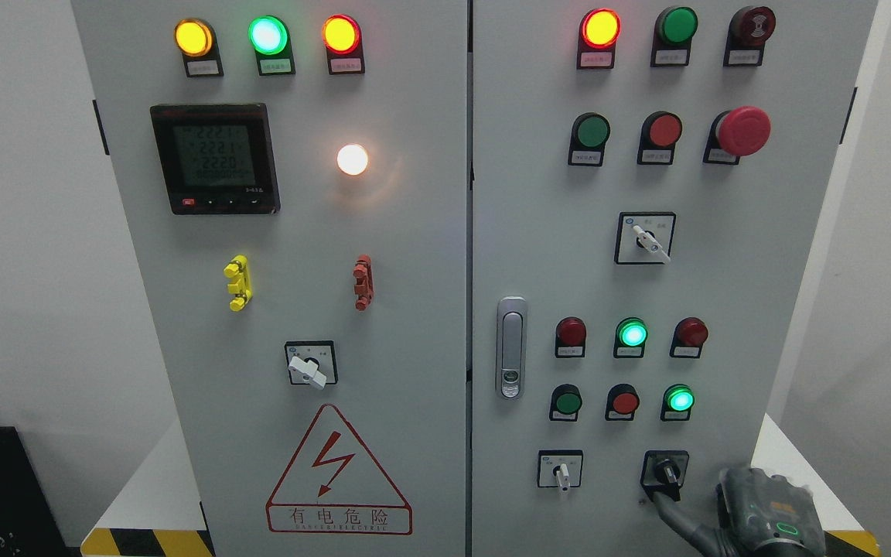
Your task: Flip black knob to close circuit
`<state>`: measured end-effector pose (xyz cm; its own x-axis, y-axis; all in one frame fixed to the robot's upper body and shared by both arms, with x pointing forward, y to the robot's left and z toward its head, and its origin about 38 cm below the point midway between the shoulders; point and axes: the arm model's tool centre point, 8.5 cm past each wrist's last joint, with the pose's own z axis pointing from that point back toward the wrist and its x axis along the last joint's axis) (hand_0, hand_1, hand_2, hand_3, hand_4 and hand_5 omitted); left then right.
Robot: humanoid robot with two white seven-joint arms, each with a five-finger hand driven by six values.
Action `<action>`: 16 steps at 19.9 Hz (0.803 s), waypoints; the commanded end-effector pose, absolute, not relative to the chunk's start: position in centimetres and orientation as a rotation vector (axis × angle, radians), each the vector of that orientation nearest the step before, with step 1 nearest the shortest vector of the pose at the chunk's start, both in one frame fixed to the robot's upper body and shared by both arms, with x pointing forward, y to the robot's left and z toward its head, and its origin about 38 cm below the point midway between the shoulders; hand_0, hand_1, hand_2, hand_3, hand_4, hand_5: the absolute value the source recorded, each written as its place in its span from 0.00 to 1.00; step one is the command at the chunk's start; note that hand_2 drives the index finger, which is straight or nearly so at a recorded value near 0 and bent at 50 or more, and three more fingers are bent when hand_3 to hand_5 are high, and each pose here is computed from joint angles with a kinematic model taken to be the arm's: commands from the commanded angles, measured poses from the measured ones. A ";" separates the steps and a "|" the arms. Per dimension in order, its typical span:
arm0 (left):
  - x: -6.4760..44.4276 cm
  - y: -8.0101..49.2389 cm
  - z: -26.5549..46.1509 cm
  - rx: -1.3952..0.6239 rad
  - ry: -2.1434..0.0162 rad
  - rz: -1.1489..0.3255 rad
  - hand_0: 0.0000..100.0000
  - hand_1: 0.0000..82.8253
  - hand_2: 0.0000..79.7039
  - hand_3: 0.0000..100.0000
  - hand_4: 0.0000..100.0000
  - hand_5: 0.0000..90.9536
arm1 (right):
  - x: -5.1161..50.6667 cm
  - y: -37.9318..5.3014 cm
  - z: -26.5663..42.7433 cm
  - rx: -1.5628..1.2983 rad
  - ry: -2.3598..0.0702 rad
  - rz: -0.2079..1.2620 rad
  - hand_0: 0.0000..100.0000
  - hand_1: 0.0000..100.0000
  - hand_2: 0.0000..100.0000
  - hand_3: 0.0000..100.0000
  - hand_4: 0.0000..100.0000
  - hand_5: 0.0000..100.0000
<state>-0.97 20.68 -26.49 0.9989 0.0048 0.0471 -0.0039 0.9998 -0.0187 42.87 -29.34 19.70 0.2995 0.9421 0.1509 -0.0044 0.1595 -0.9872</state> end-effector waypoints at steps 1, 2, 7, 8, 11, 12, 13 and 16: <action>-1.0 20.8 -26.5 -0.017 -0.046 0.023 0.00 0.00 0.00 0.05 0.02 0.00 | 42.6 -31.0 19.9 -1.207 -1.024 0.836 0.00 0.00 0.94 1.00 0.84 0.80; -1.0 20.7 -26.5 -0.019 -0.048 0.023 0.00 0.00 0.00 0.05 0.02 0.00 | 42.7 -31.0 20.0 -1.207 -1.027 0.835 0.00 0.00 0.94 1.00 0.84 0.80; -1.0 20.7 -26.5 -0.019 -0.046 0.023 0.00 0.00 0.00 0.05 0.02 0.00 | 43.0 -30.7 20.6 -1.209 -1.043 0.830 0.00 0.00 0.94 1.00 0.84 0.81; -1.0 20.7 -26.5 -0.019 -0.046 0.023 0.00 0.00 0.00 0.05 0.02 0.00 | 42.9 -30.6 20.4 -1.205 -1.041 0.831 0.00 0.00 0.94 1.00 0.84 0.81; -1.0 20.7 -26.5 -0.019 -0.048 0.023 0.00 0.00 0.00 0.04 0.02 0.00 | 42.7 -30.4 20.0 -1.203 -1.039 0.838 0.00 0.00 0.95 1.00 0.84 0.81; -1.0 20.7 -26.5 -0.019 -0.048 0.023 0.00 0.00 0.00 0.04 0.02 0.00 | 42.7 -30.2 20.0 -1.210 -1.047 0.837 0.00 0.00 0.95 1.00 0.84 0.81; -1.0 20.8 -26.5 -0.017 -0.048 0.023 0.00 0.00 0.00 0.04 0.02 0.00 | 42.5 -30.0 19.7 -1.219 -1.053 0.839 0.00 0.00 0.94 1.00 0.84 0.81; -1.0 20.8 -26.5 -0.017 -0.048 0.023 0.00 0.00 0.00 0.04 0.02 0.00 | 42.3 -28.6 19.0 -1.220 -1.071 0.861 0.00 0.00 0.94 1.00 0.84 0.81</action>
<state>-1.01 20.68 -26.49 0.9989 0.0048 0.0459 -0.0040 0.9998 -0.0188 42.62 -30.05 19.81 0.3169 0.9326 0.1726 0.0375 0.1695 -0.9848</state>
